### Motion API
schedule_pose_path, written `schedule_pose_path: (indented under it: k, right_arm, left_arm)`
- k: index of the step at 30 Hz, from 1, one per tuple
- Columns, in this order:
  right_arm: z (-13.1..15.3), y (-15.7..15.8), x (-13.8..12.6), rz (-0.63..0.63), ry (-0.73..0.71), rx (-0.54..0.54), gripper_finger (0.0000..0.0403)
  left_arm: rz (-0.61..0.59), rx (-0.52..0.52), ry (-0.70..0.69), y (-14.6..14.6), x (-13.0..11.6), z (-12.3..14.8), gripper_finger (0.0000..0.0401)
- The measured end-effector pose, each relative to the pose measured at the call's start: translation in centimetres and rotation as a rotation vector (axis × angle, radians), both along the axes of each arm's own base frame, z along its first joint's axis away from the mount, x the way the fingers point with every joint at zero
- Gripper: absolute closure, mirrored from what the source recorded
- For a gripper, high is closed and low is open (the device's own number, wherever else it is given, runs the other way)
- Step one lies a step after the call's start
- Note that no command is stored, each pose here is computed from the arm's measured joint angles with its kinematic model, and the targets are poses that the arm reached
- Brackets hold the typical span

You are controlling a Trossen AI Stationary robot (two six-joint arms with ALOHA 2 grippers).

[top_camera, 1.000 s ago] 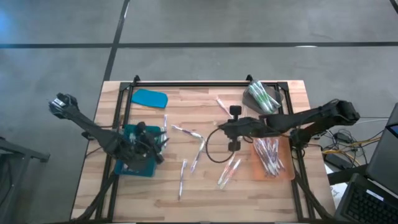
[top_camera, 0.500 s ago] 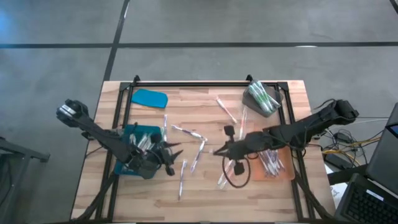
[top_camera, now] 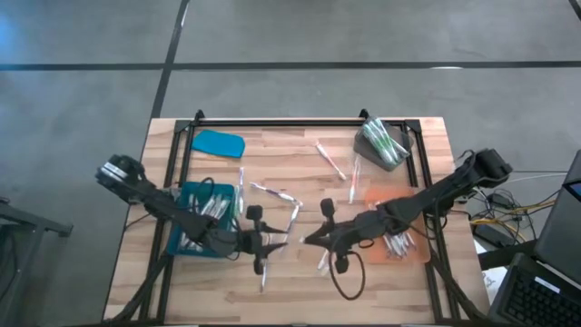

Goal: Pick & Place Toothbrushes
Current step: Put the orange toothbrush into the blue bin

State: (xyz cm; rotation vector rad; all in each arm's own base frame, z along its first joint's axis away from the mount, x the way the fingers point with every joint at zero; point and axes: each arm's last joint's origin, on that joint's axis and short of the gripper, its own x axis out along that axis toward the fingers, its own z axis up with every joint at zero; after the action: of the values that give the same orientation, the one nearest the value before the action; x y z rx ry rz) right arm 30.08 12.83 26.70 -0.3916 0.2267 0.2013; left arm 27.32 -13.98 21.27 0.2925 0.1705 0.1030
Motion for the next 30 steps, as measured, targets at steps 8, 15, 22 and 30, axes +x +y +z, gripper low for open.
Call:
schedule_pose_path:
  k: [8, 15, 22, 30]
  right_arm:
    - [-0.1, 0.2, 0.4, 0.006, -0.041, -0.015, 0.0395]
    - [0.2, 0.2, 0.5, 0.007, -0.051, -0.019, 0.0395]
    - [0.2, 0.2, 0.5, 0.007, -0.053, -0.019, 0.0395]
    - [0.2, 0.2, 0.5, 0.008, -0.053, -0.019, 0.0395]
  left_arm:
    - [-0.024, -0.027, -0.039, 0.5, 1.0, -0.1, 0.0252]
    - [-0.104, -0.047, -0.042, 0.6, 2.5, 0.2, 0.0252]
    - [-0.103, -0.023, -0.042, 0.5, 3.7, 0.3, 0.0252]
    - [-0.1, -0.02, -0.036, 0.5, 4.1, 0.1, 0.0286]
